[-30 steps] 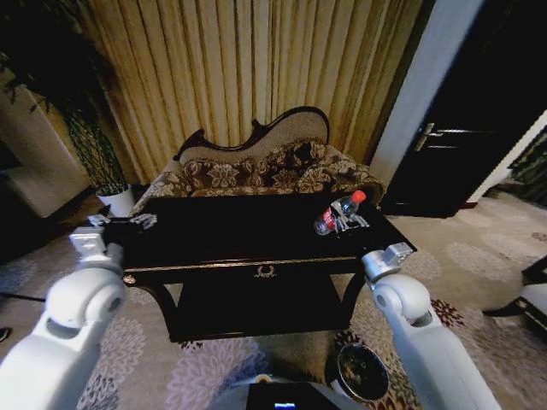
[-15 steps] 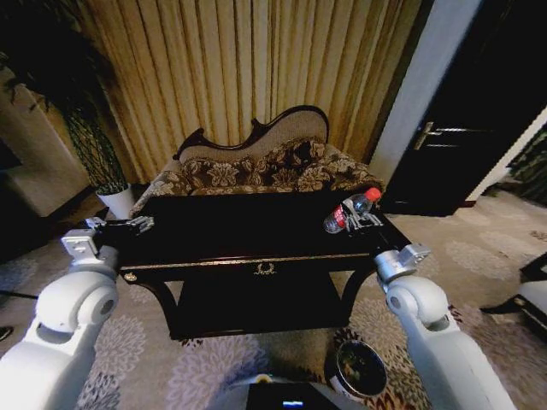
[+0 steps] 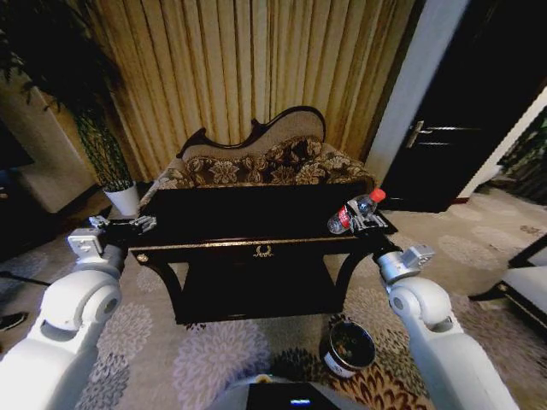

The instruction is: Move to the front of the table and place the trash on the table into the trash bin.

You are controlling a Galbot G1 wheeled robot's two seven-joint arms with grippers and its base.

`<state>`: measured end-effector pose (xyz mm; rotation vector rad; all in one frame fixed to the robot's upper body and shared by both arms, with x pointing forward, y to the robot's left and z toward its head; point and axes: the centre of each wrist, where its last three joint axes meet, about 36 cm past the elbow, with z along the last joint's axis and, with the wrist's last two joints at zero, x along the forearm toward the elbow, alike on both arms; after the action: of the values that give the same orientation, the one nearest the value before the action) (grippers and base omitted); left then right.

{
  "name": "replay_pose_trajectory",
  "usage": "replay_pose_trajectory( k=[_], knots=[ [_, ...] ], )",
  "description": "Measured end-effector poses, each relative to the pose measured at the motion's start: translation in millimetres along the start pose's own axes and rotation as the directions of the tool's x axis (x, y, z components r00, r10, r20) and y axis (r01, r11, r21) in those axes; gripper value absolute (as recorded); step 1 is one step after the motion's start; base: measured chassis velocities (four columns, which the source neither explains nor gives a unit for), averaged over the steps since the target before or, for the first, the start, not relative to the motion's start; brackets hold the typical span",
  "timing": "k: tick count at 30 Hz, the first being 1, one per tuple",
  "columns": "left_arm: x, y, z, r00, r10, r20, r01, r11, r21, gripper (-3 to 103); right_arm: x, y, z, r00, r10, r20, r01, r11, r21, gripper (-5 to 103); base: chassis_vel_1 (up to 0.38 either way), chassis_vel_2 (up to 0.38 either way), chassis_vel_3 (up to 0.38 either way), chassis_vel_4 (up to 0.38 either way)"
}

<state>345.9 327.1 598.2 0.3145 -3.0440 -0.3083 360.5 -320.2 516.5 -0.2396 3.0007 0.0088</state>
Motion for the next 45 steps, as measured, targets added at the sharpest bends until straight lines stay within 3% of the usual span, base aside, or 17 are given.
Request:
replay_pose_trajectory(
  k=[9,13,17,21,24,27,33,36,45],
  knots=[
    [-0.4,-1.1,3.4,1.000,-0.003,-0.005,0.003,1.000,0.012,100,2.3,3.2,14.0,1.000,0.021,-0.008,-0.021,1.000,0.016,29,0.127,-0.114,-0.112,0.122],
    [-0.2,-3.0,10.7,1.000,-0.015,-0.012,0.015,0.999,0.029,100,4.3,-4.0,40.3,0.998,0.065,-0.024,-0.064,0.998,0.021,29,0.012,-0.016,-0.011,0.014],
    [1.1,-5.7,16.1,1.000,-0.019,-0.018,0.020,0.999,0.039,100,6.9,-25.7,64.1,0.991,0.129,-0.047,-0.127,0.991,0.039,28,0.000,0.000,0.000,0.000],
    [0.5,-4.4,18.9,0.999,-0.027,-0.019,0.028,0.999,0.047,100,21.7,-66.0,99.5,0.970,0.224,-0.095,-0.211,0.969,0.129,28,0.000,0.000,0.000,0.000],
    [-2.0,-1.8,21.0,0.999,-0.038,-0.014,0.038,0.998,0.044,100,32.2,-78.0,123.3,0.957,0.258,-0.133,-0.235,0.958,0.166,28,0.000,0.000,0.000,0.000],
    [-4.6,0.1,24.3,0.999,-0.045,-0.011,0.046,0.998,0.038,100,44.3,-77.8,146.0,0.943,0.269,-0.197,-0.240,0.958,0.159,28,0.000,0.000,0.000,0.000],
    [-11.2,2.4,36.5,0.998,-0.051,-0.028,0.052,0.998,0.035,100,71.4,-67.3,213.5,0.893,0.273,-0.359,-0.224,0.959,0.173,28,0.000,0.000,0.000,0.000],
    [-12.7,0.6,45.3,0.998,-0.047,-0.043,0.049,0.998,0.036,100,78.8,-68.9,262.1,0.836,0.295,-0.462,-0.228,0.954,0.196,28,0.000,0.000,0.000,0.000],
    [-11.3,0.7,49.5,0.998,-0.044,-0.044,0.046,0.998,0.038,100,82.3,-81.1,326.7,0.747,0.349,-0.566,-0.252,0.936,0.245,28,0.000,0.000,0.000,0.000]
  ],
)
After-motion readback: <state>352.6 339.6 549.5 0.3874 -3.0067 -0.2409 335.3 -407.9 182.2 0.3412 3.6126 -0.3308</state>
